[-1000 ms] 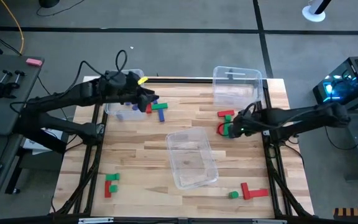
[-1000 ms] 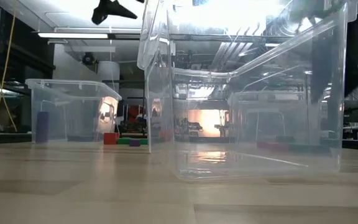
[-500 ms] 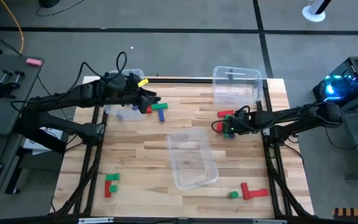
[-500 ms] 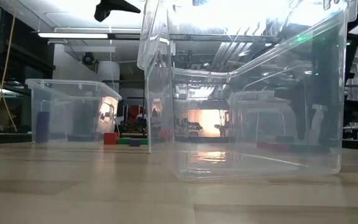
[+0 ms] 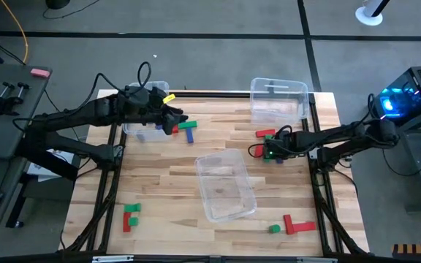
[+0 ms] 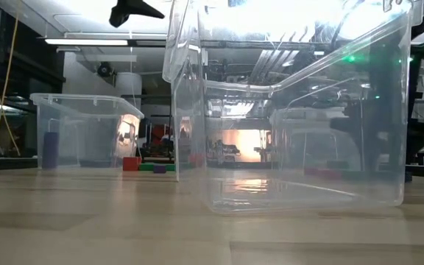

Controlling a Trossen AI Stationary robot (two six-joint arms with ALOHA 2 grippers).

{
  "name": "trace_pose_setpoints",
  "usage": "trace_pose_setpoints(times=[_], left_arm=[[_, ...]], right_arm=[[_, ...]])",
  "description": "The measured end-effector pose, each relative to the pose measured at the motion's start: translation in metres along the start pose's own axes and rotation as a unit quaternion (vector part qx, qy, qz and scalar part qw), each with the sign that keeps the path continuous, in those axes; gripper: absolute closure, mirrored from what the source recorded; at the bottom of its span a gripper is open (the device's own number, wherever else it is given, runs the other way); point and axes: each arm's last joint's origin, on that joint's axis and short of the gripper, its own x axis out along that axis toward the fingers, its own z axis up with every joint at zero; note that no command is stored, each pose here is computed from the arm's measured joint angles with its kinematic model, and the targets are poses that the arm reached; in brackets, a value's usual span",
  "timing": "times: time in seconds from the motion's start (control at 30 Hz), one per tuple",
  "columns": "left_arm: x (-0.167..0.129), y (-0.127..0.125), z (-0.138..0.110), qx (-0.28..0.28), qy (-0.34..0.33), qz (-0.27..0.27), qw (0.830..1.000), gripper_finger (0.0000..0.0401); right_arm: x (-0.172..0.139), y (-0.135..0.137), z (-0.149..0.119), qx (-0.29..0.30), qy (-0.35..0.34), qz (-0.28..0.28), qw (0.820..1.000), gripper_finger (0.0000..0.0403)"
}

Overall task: Sort blocks
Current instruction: Put the blue block into the top left transparent bin

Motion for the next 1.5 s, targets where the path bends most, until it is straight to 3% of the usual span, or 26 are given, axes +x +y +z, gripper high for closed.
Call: trace_pose_setpoints(times=[0.13, 0.3, 0.5, 0.57, 0.73, 0.87, 0.97, 1.17, 1.33, 1.43, 1.5], left_arm=[[0.000, 0.001, -0.001, 0.001, 0.008, 0.002, 1.000, 0.0204], [-0.001, -0.006, -0.005, 0.025, 0.032, -0.040, 0.998, 0.0204], [-0.007, -0.020, -0.013, 0.062, 0.050, -0.099, 0.992, 0.0204], [-0.014, -0.027, -0.014, 0.085, 0.044, -0.137, 0.986, 0.0204], [-0.046, -0.039, -0.008, 0.118, -0.014, -0.214, 0.970, 0.0204], [-0.070, -0.036, -0.005, 0.114, -0.060, -0.202, 0.971, 0.0204], [-0.078, -0.031, -0.005, 0.122, -0.090, -0.150, 0.977, 0.0204], [-0.062, -0.029, -0.004, 0.129, -0.127, -0.030, 0.983, 0.0204], [-0.022, -0.039, -0.008, 0.183, -0.136, 0.055, 0.972, 0.0204], [0.007, -0.054, -0.009, 0.215, -0.161, 0.058, 0.962, 0.0204], [0.022, -0.063, -0.009, 0.242, -0.179, 0.041, 0.953, 0.0204]], right_arm=[[0.000, -0.002, 0.000, -0.002, -0.001, -0.013, 1.000, 0.0197], [0.005, -0.007, -0.002, -0.016, -0.001, -0.022, 1.000, 0.0203], [0.010, -0.011, -0.008, -0.031, 0.003, -0.018, 0.999, 0.0289], [0.007, -0.009, -0.009, -0.048, 0.002, -0.013, 0.999, 0.0301], [-0.024, 0.008, -0.006, -0.121, 0.021, 0.037, 0.992, 0.0301], [-0.076, 0.034, 0.007, -0.173, -0.041, 0.105, 0.978, 0.0301], [-0.125, 0.061, 0.022, -0.200, -0.132, 0.198, 0.951, 0.0301], [-0.208, 0.096, 0.052, -0.180, -0.312, 0.379, 0.852, 0.0301], [-0.237, 0.105, 0.064, -0.116, -0.386, 0.461, 0.791, 0.0301], [-0.239, 0.116, 0.066, -0.103, -0.411, 0.491, 0.761, 0.0301], [-0.237, 0.127, 0.064, -0.135, -0.400, 0.525, 0.739, 0.0301]])
